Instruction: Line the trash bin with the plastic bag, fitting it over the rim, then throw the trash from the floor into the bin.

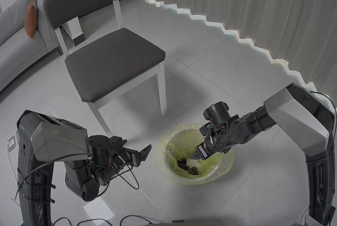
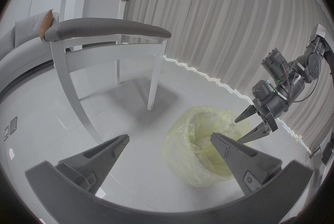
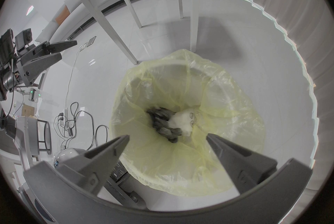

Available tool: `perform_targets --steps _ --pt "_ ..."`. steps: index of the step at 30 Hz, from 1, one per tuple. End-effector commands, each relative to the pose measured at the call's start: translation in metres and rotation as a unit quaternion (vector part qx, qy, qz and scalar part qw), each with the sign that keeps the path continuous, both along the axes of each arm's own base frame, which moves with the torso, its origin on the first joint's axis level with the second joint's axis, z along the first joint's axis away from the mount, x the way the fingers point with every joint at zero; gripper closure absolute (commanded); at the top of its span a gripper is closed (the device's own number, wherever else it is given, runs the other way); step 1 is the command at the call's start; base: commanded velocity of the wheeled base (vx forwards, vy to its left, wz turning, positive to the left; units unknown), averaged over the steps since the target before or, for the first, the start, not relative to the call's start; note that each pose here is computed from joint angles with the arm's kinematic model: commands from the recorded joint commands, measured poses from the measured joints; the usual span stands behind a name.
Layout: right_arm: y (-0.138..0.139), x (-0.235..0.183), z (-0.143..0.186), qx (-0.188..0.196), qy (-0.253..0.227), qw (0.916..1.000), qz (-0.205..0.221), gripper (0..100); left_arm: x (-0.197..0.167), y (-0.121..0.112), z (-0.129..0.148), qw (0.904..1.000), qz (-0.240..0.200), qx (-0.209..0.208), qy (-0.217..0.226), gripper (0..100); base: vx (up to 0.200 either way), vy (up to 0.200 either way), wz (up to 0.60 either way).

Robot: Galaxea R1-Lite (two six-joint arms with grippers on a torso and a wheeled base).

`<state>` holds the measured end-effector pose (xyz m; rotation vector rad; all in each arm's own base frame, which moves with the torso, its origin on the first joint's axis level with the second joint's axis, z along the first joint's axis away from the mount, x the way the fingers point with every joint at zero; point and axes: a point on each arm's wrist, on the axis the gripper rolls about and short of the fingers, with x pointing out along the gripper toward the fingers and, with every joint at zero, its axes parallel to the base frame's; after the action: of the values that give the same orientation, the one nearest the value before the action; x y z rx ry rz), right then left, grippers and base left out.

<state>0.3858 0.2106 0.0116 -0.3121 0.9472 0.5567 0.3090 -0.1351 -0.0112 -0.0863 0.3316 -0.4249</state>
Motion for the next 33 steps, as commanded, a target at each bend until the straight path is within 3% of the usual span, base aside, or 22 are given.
perform_targets --steps 1,11,19,23,33 --pt "-0.003 0.000 0.014 0.003 -0.015 0.9999 -0.005 0 -0.001 -0.001 0.002 1.0000 0.000 -0.004 -0.008 0 0.000 0.000 0.00" --pt "-0.042 0.004 0.017 -0.009 -0.005 0.9988 -0.049 0 -0.002 -0.002 0.003 1.0000 -0.002 -0.004 -0.008 0 0.000 0.000 0.00" --pt "-0.091 0.023 -0.012 -0.037 0.017 0.9932 -0.109 0 -0.004 0.000 0.003 1.0000 0.000 -0.003 -0.003 0 0.000 0.000 0.00" --pt "-0.111 0.032 -0.026 -0.052 0.023 0.9920 -0.113 0 -0.004 0.001 0.002 1.0000 0.001 -0.003 -0.001 0 0.000 0.000 0.00" --pt "-0.132 0.058 -0.056 -0.059 0.026 0.9890 -0.133 0 -0.004 0.000 -0.004 1.0000 0.000 0.003 0.005 0 0.000 0.000 0.00"
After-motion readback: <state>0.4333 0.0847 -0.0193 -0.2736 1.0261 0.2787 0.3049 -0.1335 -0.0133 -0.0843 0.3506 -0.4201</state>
